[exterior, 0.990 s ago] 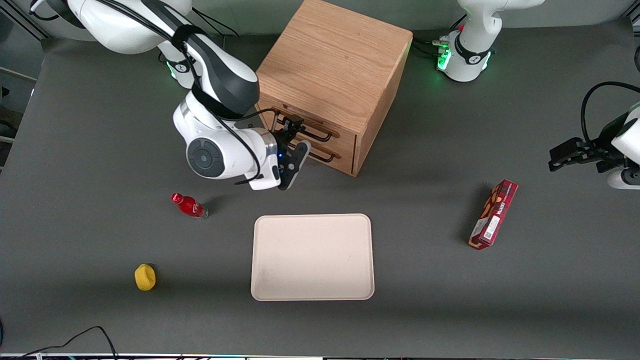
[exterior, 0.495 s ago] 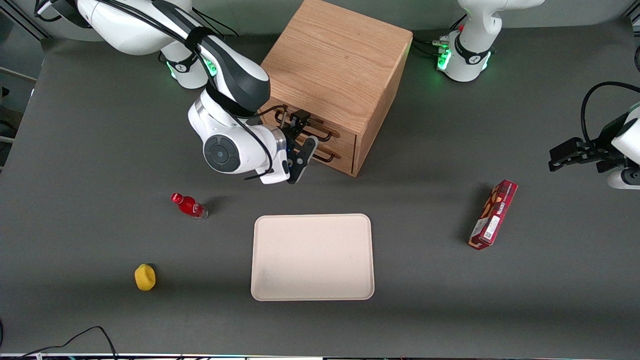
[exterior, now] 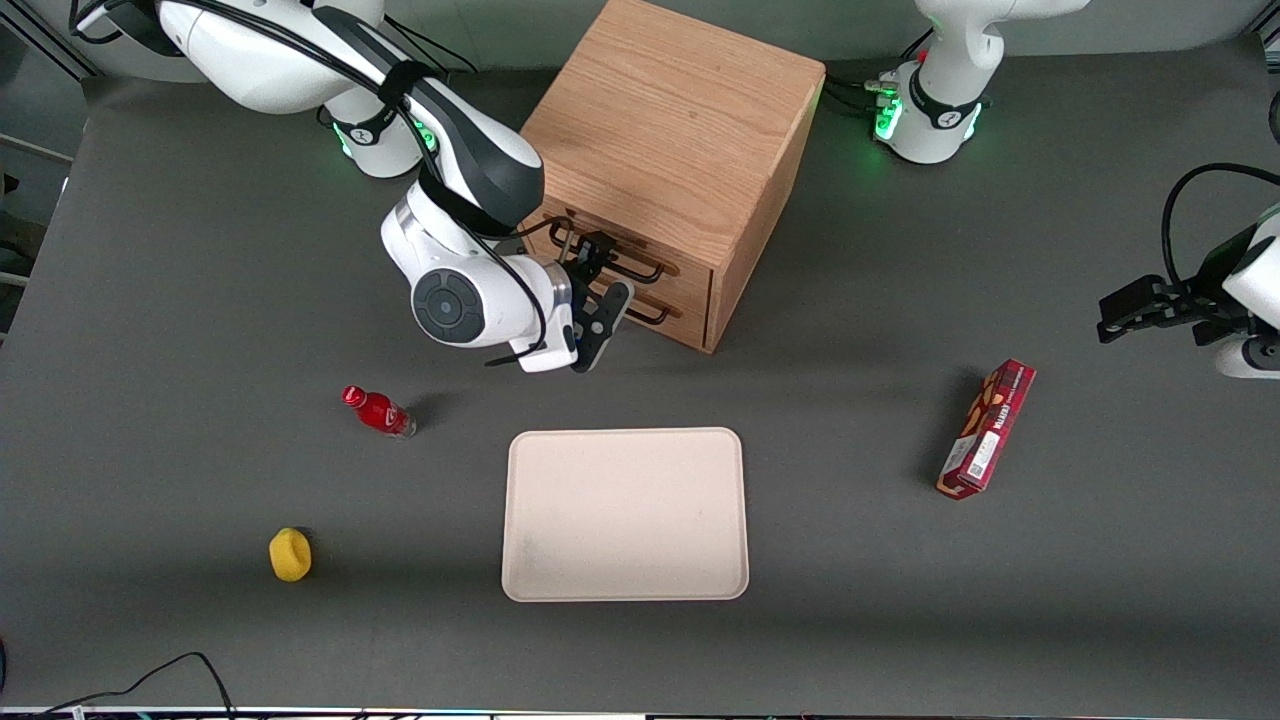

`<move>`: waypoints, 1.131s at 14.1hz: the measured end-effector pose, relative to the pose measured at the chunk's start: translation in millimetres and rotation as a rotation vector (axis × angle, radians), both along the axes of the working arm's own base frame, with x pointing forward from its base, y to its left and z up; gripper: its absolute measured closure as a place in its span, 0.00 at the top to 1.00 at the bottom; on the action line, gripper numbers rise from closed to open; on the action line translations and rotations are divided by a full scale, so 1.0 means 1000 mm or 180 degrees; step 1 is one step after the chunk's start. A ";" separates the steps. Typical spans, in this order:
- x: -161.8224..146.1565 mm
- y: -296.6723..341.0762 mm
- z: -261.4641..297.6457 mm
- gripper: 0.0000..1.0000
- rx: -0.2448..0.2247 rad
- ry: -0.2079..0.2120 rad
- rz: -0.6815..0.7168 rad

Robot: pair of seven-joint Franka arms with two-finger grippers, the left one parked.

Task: Open upper drawer
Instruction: 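Pull the handle outward with the right gripper, sliding the drawer open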

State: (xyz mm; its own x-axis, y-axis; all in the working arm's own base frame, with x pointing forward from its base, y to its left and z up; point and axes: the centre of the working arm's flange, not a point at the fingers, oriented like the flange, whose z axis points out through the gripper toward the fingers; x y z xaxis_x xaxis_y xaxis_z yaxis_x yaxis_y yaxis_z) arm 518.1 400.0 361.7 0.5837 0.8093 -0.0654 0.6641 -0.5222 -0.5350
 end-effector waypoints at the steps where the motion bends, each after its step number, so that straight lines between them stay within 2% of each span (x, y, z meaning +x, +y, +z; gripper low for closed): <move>1: 0.001 0.000 0.001 1.00 -0.0008 -0.0022 0.0009; 2: 0.003 -0.001 0.002 1.00 -0.0021 -0.0054 0.0018; 5: 0.025 -0.015 0.010 1.00 -0.0154 -0.0306 0.0043; 10: 0.073 -0.048 0.016 1.00 -0.0256 -0.0288 -0.0056; 16: 0.097 -0.065 0.010 1.00 -0.0350 -0.0332 -0.0102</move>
State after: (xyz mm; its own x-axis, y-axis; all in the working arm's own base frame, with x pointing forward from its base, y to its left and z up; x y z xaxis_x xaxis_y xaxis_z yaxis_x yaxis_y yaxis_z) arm 615.5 335.0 372.0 0.6173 0.7815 -0.0904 0.6951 -0.5956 -0.4025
